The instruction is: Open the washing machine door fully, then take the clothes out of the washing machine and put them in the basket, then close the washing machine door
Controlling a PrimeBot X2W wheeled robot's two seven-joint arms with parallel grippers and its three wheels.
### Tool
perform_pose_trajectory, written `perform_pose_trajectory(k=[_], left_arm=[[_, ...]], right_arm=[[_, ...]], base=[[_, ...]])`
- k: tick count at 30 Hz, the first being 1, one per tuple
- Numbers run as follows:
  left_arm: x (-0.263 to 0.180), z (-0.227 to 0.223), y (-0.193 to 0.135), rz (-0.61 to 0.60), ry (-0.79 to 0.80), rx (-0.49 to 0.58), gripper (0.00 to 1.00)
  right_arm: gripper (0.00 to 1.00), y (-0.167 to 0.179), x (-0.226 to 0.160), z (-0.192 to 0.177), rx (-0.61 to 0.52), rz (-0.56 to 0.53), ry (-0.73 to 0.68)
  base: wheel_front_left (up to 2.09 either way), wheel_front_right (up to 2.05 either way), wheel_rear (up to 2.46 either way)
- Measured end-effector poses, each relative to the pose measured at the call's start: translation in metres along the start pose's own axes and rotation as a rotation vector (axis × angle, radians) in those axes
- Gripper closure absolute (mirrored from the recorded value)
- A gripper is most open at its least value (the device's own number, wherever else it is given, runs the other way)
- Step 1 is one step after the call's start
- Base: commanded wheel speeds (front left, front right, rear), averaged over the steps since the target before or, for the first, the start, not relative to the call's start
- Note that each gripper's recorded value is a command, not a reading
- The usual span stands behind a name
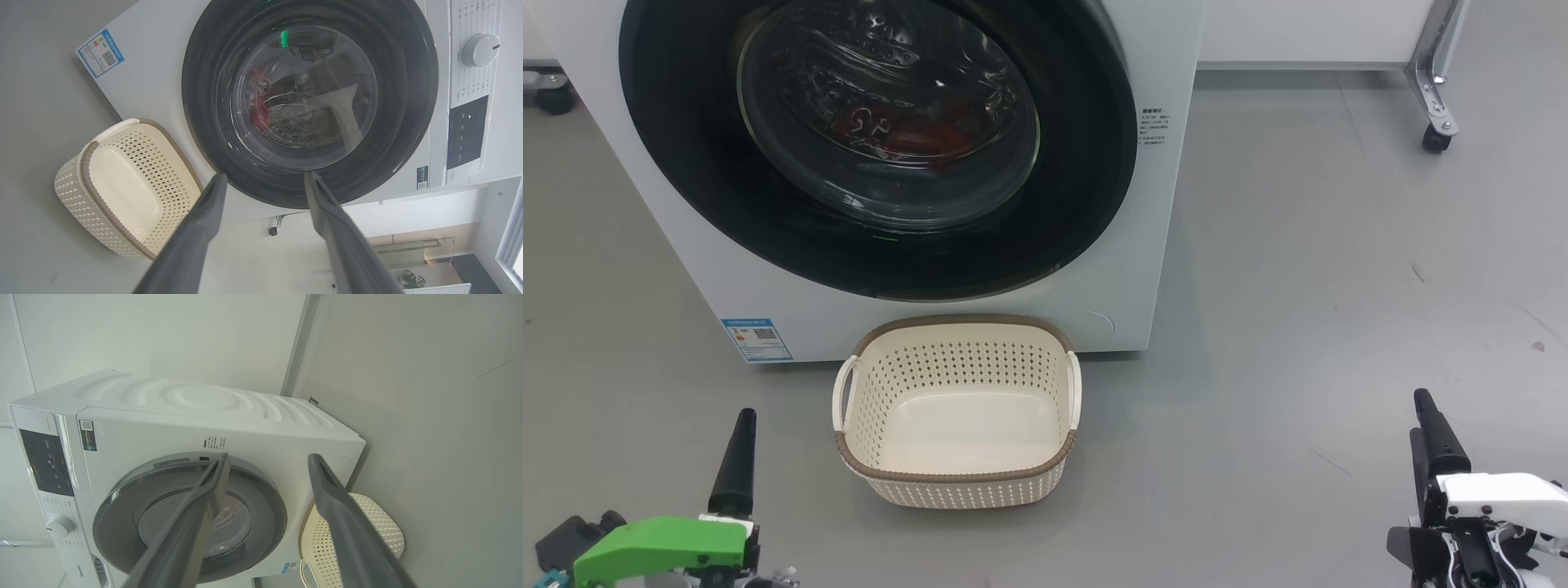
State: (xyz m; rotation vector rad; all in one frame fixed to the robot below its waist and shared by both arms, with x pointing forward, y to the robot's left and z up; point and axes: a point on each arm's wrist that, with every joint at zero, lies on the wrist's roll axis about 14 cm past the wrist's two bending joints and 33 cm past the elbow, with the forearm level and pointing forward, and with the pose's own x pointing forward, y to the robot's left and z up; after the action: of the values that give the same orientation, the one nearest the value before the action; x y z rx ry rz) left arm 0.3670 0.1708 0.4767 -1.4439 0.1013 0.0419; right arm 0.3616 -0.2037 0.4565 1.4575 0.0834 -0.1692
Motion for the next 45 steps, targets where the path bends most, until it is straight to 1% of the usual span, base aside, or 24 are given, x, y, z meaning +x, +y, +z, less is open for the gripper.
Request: perform_pose_trajectory(k=[7,10,14,15,19,24,31,38,45], left_arm=[[0.0,0.003,-0.002,-0.008,-0.013,0.129,0.0],[0.0,0.003,-0.002,-0.013,-0.005,0.2,0.0],[0.0,0.002,-0.003,-0.019,-0.008,0.262,0.0],[0.0,0.002,-0.003,-0.019,-0.008,0.262,0.0],[0.002,0.003,-0.007,-0.035,-0.006,0.358,0.0],[0.004,-0.001,-0.008,-0.039,0.01,0.472,0.0],[0.004,-0.004,-0.009,-0.046,0.016,0.635,0.0],[0.006,-0.007,-0.013,-0.06,0.019,0.802,0.0],[0.007,-0.012,-0.017,-0.085,0.013,0.933,0.0]], right_arm=[[0.0,0.003,0.001,0.002,-0.089,0.01,-0.003],[0.0,0.006,0.002,0.002,-0.14,0.018,-0.004],[0.0,0.01,0.004,0.003,-0.224,0.034,-0.003],[0.0,0.01,0.004,0.003,-0.224,0.034,-0.003],[0.0,0.013,0.005,0.002,-0.31,0.046,0.002],[0.0,0.016,0.006,0.0,-0.437,0.068,0.013],[0.0,0.022,0.007,-0.003,-0.656,0.105,0.036],[0.0,0.026,0.01,-0.006,-0.816,0.123,0.034],[0.0,0.026,0.009,-0.013,-1.011,0.14,0.048]], base=[[0.0,0.0,0.0],[0.0,0.0,0.0],[0.0,0.0,0.0],[0.0,0.0,0.0],[0.0,0.0,0.0],[0.0,0.0,0.0],[0.0,0.0,0.0],[0.0,0.0,0.0],[0.0,0.0,0.0]])
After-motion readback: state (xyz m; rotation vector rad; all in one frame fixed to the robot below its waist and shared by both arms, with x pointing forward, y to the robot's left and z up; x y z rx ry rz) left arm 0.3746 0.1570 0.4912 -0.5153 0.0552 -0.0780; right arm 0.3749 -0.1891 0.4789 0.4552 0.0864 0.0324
